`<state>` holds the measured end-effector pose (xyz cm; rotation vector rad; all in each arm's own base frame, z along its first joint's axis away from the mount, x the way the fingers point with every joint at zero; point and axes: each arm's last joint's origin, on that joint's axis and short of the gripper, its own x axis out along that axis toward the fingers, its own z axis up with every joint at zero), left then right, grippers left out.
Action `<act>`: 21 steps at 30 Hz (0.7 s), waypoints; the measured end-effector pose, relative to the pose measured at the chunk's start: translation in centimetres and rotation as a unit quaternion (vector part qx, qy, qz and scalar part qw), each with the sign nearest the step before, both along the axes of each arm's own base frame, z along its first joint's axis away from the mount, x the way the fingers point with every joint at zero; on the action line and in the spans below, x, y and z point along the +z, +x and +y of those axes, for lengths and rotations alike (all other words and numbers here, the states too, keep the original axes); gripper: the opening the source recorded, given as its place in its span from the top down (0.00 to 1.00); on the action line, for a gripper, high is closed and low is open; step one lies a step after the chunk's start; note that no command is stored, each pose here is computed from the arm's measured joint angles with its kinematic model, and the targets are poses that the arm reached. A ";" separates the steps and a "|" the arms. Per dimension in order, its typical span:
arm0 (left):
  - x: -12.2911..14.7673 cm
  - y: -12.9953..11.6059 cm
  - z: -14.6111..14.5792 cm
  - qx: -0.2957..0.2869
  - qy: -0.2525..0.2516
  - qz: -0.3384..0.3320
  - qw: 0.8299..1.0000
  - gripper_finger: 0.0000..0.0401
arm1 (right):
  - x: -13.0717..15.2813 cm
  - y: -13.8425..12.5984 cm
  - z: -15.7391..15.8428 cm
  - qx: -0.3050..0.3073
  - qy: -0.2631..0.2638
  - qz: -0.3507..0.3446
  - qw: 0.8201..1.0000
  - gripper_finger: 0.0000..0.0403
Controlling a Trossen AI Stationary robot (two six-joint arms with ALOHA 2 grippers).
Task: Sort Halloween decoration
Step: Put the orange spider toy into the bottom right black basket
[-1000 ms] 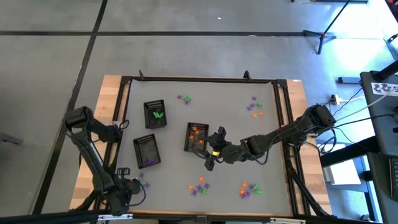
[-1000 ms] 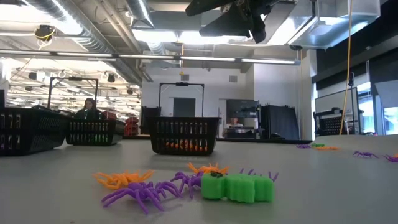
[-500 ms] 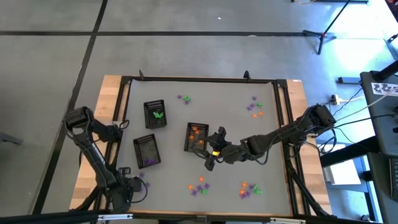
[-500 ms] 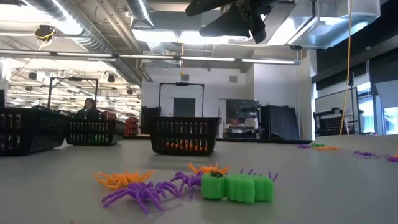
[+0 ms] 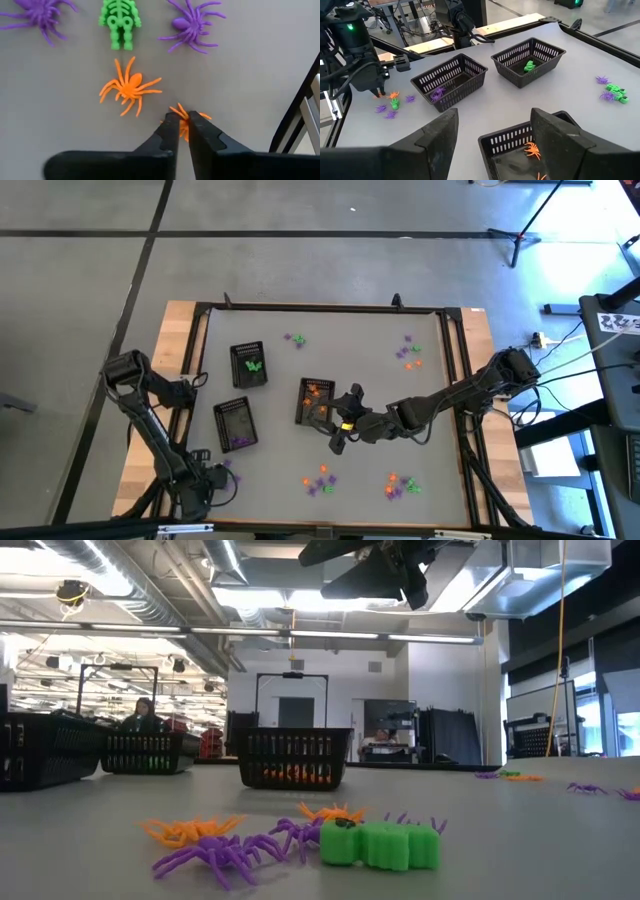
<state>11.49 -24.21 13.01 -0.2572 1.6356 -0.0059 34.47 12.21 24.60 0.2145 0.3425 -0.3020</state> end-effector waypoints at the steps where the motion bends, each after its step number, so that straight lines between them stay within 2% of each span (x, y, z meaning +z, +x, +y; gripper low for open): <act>1: 0.0 0.0 0.0 0.000 0.000 0.002 1.000 0.98 | 0.0 0.0 0.0 0.000 0.000 0.000 1.000 0.39; 6: 0.3 -0.1 0.2 0.000 -0.006 0.002 1.000 0.99 | 0.0 0.0 0.0 0.000 0.000 0.000 1.000 0.39; 10: 1.6 -0.1 0.7 0.005 -0.024 -0.005 1.000 1.00 | 0.0 0.0 0.0 0.000 0.000 0.000 1.000 0.39; 21: 5.4 -0.2 2.6 0.034 -0.033 -0.086 0.995 1.00 | 0.0 0.0 0.0 0.000 0.000 0.000 1.000 0.39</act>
